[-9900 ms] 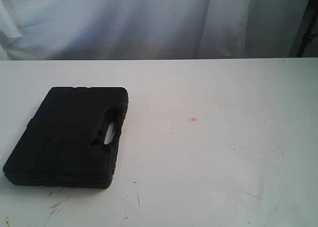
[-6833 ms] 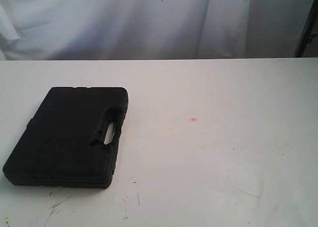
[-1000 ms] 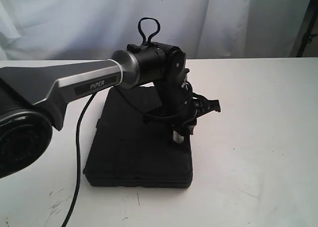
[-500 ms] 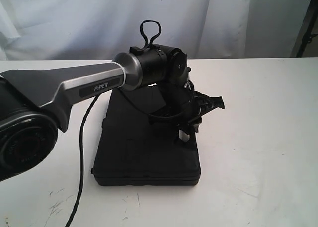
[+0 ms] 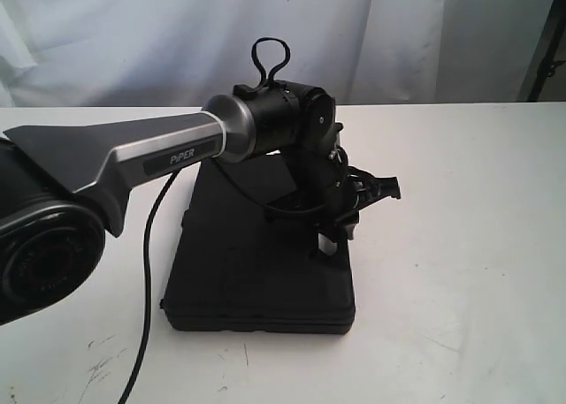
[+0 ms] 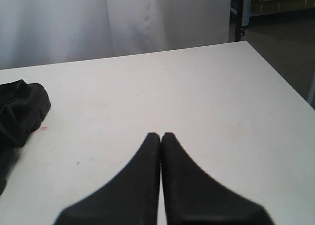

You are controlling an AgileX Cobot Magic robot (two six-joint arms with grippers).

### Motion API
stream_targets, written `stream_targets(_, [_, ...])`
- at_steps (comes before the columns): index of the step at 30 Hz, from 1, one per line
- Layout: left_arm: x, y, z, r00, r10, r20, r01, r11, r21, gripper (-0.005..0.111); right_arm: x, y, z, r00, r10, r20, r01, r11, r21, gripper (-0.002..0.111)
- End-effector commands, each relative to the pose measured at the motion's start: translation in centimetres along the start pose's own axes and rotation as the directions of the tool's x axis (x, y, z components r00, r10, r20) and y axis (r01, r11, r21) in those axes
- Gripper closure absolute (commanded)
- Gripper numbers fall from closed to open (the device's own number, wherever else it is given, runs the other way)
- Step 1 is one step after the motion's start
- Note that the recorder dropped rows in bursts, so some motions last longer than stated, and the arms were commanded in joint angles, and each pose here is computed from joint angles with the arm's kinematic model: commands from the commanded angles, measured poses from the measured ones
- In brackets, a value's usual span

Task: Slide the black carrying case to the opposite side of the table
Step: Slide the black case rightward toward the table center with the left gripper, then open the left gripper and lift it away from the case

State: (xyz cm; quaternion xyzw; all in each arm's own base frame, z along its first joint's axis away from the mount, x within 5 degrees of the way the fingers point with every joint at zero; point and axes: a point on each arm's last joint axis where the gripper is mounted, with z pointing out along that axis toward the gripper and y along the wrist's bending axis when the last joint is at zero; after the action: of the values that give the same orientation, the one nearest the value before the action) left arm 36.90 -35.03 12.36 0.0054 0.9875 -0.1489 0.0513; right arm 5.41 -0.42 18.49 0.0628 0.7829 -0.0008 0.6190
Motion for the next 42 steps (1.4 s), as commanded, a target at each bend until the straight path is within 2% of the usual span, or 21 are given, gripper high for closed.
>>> stream_targets(1, [0.5,-1.0,-0.7,1.000,0.023,-0.001,-0.023,1.000,0.016,0.105,0.0,0.0,0.0,1.000,0.003,0.014,-0.003,1.000,-0.002,0.108])
stream_targets(7, [0.5,-1.1,-0.7,1.000,0.024,0.004,-0.024,1.000,0.020,0.104,0.0,0.0,0.0,1.000,0.003,0.014,-0.003,1.000,-0.002,0.108])
stream_targets(10, [0.5,-1.1,-0.9,1.000,0.030,0.004,-0.030,0.999,0.024,0.091,0.0,0.0,0.0,1.000,0.003,0.014,-0.003,1.000,-0.002,0.108])
stream_targets(16, [0.3,-1.6,-2.3,0.998,0.059,0.034,-0.061,0.997,0.046,0.056,0.0,0.0,0.0,1.000,0.003,0.014,-0.003,1.000,-0.002,0.108])
stream_targets(18, [0.3,-1.8,-2.9,0.997,0.065,0.044,-0.067,0.996,0.056,0.050,0.0,0.0,0.0,1.000,0.003,0.014,-0.003,1.000,-0.002,0.108])
stream_targets(20, [0.2,-2.0,-3.6,0.995,0.084,0.058,-0.088,0.994,0.065,0.049,0.0,0.0,0.0,1.000,0.003,0.014,-0.003,1.000,-0.002,0.108])
stream_targets(24, [0.1,-2.4,-6.1,0.987,0.123,0.107,-0.132,0.988,0.084,0.050,0.0,0.0,0.0,1.000,0.003,0.014,-0.003,1.000,-0.002,0.108])
stream_targets(26, [-0.2,-2.3,-8.6,0.970,0.175,0.170,-0.183,0.982,0.035,0.052,0.0,0.0,0.0,1.000,0.003,0.014,-0.003,1.000,-0.002,0.108])
stream_targets(27, [-0.3,-2.0,-10.1,0.957,0.210,0.202,-0.211,0.977,-0.016,0.060,0.0,0.0,0.0,1.000,0.003,0.014,-0.003,1.000,-0.002,0.108])
stream_targets(29, [-0.3,-1.4,-12.3,0.932,0.287,0.222,-0.268,0.957,-0.111,0.087,0.0,0.0,0.0,1.000,0.003,0.014,-0.003,1.000,-0.002,0.108])
stream_targets(30, [-0.2,-1.1,-13.5,0.909,0.353,0.222,-0.323,0.933,-0.160,0.107,0.0,0.0,0.0,1.000,0.003,0.014,-0.003,1.000,-0.002,0.108])
stream_targets(32, [-0.1,-0.6,-15.5,0.886,0.406,0.225,-0.356,0.905,-0.231,0.107,0.0,0.0,0.0,1.000,0.003,0.014,-0.003,1.000,-0.002,0.108])
stream_targets(37, [0.8,0.9,-18.7,0.834,0.485,0.263,-0.399,0.859,-0.321,0.107,0.0,0.0,0.0,1.000,0.003,0.014,-0.003,1.000,-0.002,0.108])
stream_targets(42, [2.5,3.9,-20.2,0.827,0.449,0.338,-0.370,0.887,-0.275,0.107,0.0,0.0,0.0,1.000,0.003,0.014,-0.003,1.000,-0.002,0.108])
